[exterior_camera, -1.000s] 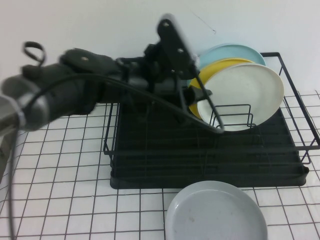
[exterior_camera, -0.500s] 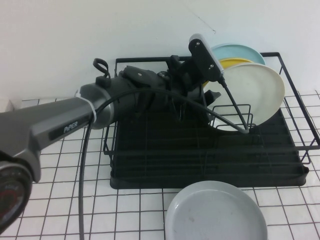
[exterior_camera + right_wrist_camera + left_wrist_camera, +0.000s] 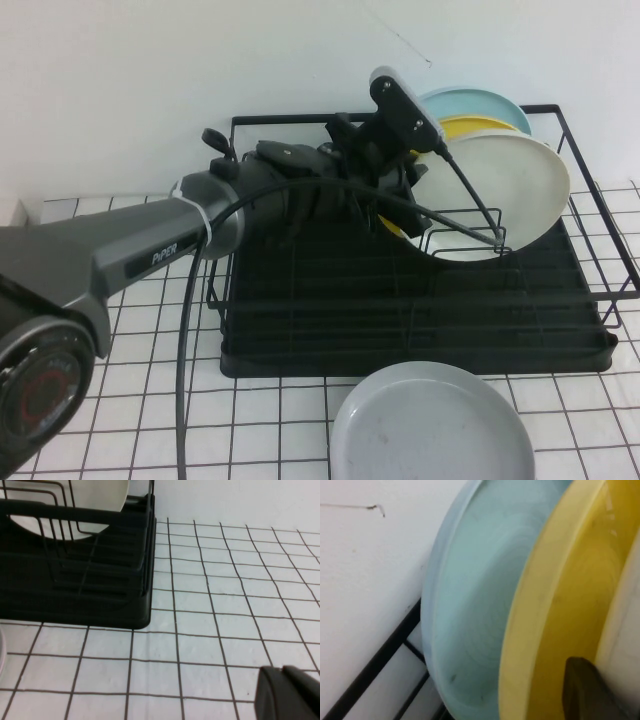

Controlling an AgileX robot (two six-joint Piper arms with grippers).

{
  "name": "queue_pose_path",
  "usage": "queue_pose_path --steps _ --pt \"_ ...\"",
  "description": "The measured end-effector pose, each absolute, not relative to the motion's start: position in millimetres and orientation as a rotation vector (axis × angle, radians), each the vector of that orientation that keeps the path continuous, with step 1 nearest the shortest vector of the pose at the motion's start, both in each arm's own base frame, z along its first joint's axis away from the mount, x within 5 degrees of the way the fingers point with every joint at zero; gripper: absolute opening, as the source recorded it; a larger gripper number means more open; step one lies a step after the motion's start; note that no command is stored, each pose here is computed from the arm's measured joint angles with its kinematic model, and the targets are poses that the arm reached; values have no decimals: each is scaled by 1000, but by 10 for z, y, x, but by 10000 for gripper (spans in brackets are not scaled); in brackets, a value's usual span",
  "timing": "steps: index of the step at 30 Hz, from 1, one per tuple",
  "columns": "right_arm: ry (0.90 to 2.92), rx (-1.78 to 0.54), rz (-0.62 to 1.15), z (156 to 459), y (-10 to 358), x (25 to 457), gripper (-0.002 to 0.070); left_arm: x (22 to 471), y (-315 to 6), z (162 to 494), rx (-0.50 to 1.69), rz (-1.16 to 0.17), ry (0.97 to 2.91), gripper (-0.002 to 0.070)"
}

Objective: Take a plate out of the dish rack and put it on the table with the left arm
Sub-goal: Grasp the plate from the shelf, then place the plate from the table

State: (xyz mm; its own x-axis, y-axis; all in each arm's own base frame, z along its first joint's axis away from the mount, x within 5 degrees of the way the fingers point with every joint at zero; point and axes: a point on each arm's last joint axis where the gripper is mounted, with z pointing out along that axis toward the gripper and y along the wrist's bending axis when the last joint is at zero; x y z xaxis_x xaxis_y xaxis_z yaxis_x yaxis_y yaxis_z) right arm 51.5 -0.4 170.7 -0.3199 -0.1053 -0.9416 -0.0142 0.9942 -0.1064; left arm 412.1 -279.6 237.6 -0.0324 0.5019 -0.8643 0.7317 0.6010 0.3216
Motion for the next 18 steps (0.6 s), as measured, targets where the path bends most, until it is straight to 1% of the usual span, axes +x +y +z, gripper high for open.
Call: queue_pose_path --steps 2,5,7,12,14,18 --pt "1895 -86 -91 1707 -4 515 -3 4107 -2799 2433 1004 -270 1687 42" --pt "1895 -86 -91 1707 -4 515 -3 4079 -2783 2573 962 -284 1675 36" --pt "1895 -86 -91 1707 -4 515 -3 4050 -2747 2733 931 -275 1653 34" --pt "1895 -86 -91 1707 -4 515 -3 3899 -2617 3308 822 -283 1570 29" --pt "1895 -86 -91 1707 -4 515 -3 3797 -2547 3573 761 -316 1536 29" --pt "1895 -86 -91 1707 -4 515 -3 3565 -2396 4046 621 -426 1488 27"
